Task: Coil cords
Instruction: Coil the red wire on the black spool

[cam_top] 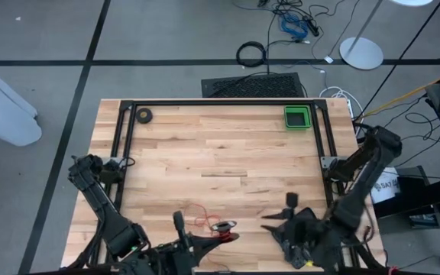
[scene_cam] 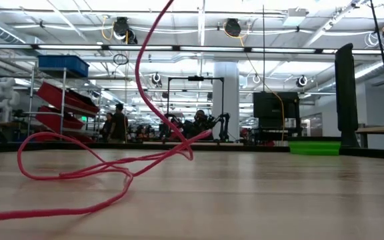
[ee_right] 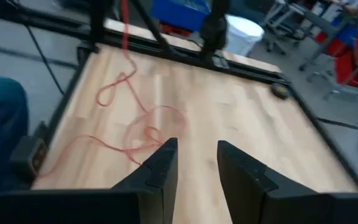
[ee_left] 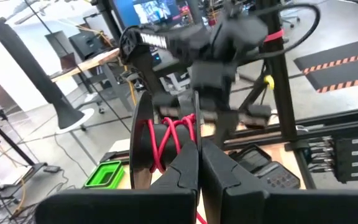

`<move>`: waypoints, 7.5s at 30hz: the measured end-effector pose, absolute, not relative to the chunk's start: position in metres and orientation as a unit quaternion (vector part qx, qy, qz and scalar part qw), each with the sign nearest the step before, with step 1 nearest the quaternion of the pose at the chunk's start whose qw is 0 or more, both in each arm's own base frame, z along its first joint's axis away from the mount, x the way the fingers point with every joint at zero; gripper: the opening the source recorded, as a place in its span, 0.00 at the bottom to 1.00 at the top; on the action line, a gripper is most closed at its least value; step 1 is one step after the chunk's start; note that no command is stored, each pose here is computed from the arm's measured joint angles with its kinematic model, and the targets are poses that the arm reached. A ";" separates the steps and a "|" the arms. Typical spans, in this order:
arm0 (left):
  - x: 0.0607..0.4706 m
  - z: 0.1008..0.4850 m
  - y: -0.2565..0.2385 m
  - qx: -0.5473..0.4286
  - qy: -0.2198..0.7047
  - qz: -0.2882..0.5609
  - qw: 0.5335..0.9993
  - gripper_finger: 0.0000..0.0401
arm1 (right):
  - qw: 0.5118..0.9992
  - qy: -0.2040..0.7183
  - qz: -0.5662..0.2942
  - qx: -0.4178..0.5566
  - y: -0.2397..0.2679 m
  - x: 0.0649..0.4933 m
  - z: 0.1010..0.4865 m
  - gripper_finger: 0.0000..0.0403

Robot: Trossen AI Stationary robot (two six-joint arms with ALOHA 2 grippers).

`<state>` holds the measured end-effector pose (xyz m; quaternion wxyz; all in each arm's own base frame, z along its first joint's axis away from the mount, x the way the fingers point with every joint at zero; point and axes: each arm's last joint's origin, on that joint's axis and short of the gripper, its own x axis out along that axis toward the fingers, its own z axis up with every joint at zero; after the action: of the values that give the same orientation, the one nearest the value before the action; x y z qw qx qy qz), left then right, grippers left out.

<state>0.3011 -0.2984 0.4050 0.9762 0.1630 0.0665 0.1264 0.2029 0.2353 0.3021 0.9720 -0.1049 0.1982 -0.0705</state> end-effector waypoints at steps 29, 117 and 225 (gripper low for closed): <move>0.305 0.399 -0.295 0.161 0.085 0.103 0.978 0.03 | 0.991 0.036 0.107 -0.066 0.214 0.334 0.197 0.46; 0.303 0.352 -0.289 0.114 0.293 -0.074 0.946 0.03 | 0.983 0.037 0.035 -0.179 0.258 0.254 0.296 0.00; 0.312 0.365 -0.321 0.302 0.122 -0.084 0.942 0.03 | 0.973 0.152 0.175 -0.015 0.238 0.285 0.268 0.17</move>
<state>0.3118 -0.3215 0.3655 0.9418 0.3017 0.1224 -0.0836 0.2846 0.2377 0.2682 0.9725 -0.0154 0.1524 0.1753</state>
